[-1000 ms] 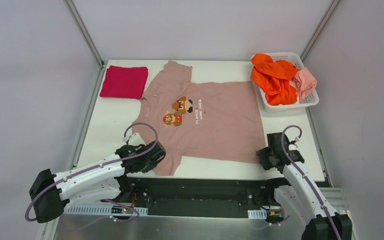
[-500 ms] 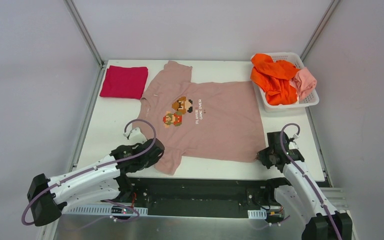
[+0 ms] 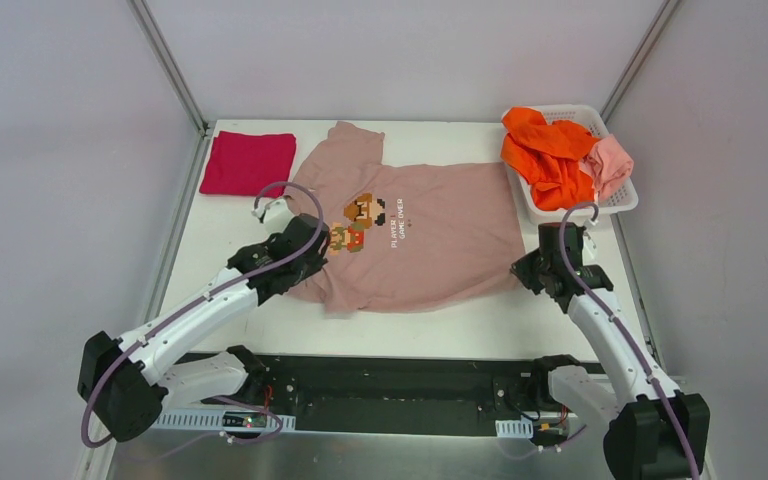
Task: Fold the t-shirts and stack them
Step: Grab the side of the flattened tshirt closest away from the robot with both arms, then fold the flattened tshirt in 1/3 of the way
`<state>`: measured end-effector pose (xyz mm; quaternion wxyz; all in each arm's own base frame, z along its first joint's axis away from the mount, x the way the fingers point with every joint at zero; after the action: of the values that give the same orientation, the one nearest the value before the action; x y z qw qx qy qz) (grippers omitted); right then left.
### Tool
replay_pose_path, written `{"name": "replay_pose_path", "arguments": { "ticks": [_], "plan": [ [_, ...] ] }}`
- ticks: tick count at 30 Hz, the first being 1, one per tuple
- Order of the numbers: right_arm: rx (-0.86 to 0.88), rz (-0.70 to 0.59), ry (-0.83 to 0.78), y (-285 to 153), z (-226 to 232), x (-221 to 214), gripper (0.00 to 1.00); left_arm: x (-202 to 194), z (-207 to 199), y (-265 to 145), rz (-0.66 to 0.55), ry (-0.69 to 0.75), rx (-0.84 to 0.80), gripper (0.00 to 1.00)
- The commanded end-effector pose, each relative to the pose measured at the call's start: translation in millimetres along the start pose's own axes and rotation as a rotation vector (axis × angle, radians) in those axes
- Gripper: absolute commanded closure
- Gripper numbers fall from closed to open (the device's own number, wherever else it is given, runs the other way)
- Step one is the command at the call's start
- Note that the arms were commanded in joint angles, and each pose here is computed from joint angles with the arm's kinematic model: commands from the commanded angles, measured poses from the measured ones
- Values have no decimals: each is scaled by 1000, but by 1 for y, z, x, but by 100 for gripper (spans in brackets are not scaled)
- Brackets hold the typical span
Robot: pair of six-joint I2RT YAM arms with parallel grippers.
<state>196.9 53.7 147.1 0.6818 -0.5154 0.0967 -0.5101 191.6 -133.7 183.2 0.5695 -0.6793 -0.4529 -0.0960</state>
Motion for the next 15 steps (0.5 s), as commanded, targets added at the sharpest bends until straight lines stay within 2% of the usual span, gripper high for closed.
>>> {"name": "replay_pose_path", "arguments": {
  "ticks": [1, 15],
  "plan": [
    [91, -115, -35, -7, 34, 28, 100, 27, -21, 5, -34, 54, -52, 100],
    [111, -185, -46, 15, 74, 54, 100, 77, -39, 51, -57, 64, 12, 100]
  ]
}}
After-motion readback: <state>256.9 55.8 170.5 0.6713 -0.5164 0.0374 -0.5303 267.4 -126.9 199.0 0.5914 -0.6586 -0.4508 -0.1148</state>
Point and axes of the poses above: each gripper's point midway between its finger pads, its own y axis out along the fingers, its own z axis along the line the jaws close on, x = y × z, the point moved 7 cm from there along -y, back along the fingers, and after that the axes turned 1 degree about -y, right-handed, at the moved point
